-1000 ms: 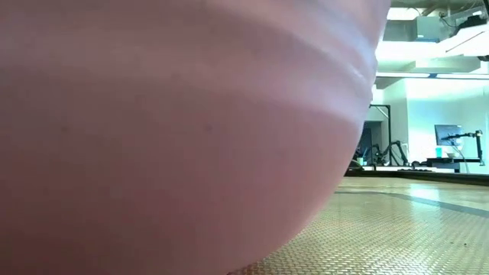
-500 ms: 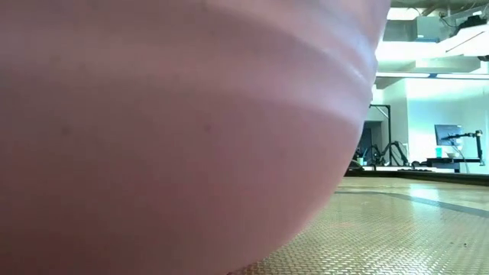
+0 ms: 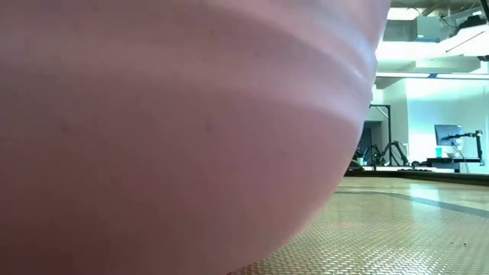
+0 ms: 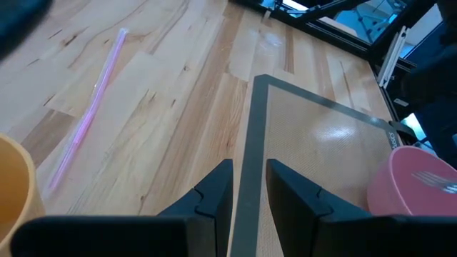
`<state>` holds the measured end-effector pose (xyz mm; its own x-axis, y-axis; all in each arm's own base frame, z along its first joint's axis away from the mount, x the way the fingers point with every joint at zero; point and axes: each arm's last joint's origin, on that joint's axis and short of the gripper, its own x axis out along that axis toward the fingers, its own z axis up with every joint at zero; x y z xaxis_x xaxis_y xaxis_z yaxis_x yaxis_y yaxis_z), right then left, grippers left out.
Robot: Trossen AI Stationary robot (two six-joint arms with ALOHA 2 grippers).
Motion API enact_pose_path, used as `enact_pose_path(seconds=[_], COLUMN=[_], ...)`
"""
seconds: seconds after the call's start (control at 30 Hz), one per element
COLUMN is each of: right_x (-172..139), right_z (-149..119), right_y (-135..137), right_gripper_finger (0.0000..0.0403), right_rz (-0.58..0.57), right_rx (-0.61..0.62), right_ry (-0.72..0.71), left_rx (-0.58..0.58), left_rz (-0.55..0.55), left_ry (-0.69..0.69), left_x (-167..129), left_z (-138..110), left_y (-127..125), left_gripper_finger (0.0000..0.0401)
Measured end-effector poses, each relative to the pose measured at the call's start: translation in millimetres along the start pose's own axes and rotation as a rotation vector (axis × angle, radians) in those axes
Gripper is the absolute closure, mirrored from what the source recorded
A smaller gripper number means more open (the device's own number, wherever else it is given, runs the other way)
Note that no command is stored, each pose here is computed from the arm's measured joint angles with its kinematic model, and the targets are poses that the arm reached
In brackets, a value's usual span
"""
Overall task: Pick & Place Utensil
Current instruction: Put the orange fork into the pink bowl on the transparent mat
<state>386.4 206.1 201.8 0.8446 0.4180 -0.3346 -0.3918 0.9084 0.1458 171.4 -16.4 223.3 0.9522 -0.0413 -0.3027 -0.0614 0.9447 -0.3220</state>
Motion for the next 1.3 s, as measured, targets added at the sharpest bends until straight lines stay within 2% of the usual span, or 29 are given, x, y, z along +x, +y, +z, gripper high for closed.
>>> enact_pose_path(seconds=[0.2, 0.27, 0.63, 1.3], right_x=[13, 13, 12, 12], right_z=[-14, -15, -17, -15], right_y=[-2, -2, -2, -5], right_gripper_finger=[0.0393, 0.0393, 0.0391, 0.0390], right_rz=[0.001, -0.002, 0.016, 0.020], right_rx=[-0.001, -0.002, 0.002, 0.006], right_ry=[0.188, 0.211, 0.248, 0.230], left_rx=[0.000, 0.000, 0.000, 0.000], left_rz=[0.000, 0.000, 0.000, 0.000], left_ry=[0.000, 0.000, 0.000, 0.000], left_x=[0, 0, 0, 0], left_z=[0, 0, 0, 0], left_y=[0, 0, 0, 0], left_gripper_finger=[0.0315, 0.0315, 0.0315, 0.0315])
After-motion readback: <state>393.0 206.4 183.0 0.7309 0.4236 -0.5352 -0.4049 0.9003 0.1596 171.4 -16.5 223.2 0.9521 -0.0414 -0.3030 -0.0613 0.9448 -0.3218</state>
